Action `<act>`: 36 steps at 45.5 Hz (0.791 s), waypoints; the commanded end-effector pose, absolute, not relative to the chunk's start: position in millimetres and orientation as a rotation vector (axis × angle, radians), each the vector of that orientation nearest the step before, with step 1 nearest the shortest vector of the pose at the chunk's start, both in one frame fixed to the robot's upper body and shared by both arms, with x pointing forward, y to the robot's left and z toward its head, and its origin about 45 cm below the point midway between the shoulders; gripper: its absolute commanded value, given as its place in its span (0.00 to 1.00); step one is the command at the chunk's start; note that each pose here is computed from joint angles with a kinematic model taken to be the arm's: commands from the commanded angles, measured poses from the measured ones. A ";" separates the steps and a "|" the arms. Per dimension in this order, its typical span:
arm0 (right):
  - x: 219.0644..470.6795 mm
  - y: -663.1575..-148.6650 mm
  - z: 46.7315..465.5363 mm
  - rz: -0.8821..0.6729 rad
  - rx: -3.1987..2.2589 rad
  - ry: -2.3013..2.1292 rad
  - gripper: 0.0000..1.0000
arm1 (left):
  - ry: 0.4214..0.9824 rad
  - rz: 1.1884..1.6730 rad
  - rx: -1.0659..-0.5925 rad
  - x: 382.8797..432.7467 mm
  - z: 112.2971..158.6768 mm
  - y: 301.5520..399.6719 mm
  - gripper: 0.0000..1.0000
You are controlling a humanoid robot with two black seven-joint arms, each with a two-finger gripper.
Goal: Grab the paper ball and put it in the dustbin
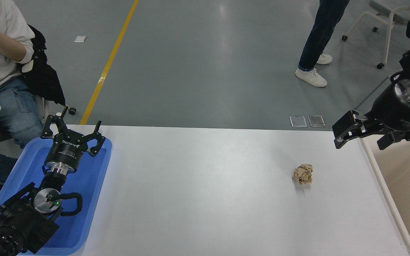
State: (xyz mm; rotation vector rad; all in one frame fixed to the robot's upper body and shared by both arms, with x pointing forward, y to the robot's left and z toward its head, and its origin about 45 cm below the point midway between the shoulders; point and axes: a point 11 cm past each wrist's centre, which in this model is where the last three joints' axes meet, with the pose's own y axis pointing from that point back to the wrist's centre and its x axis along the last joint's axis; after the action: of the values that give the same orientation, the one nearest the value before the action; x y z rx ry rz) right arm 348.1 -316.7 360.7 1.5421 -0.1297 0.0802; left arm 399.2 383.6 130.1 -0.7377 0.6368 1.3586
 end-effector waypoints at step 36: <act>368.7 -324.1 358.8 0.079 1.549 -0.198 1.00 | 0.638 1.358 -0.735 399.2 129.9 383.4 1.00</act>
State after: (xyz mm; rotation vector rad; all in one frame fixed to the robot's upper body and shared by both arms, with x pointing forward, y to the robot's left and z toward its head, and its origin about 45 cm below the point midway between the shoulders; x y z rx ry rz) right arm 358.9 -316.7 369.3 1.5581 -0.1786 0.0956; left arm 399.2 383.5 130.0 -0.7364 0.6369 1.3581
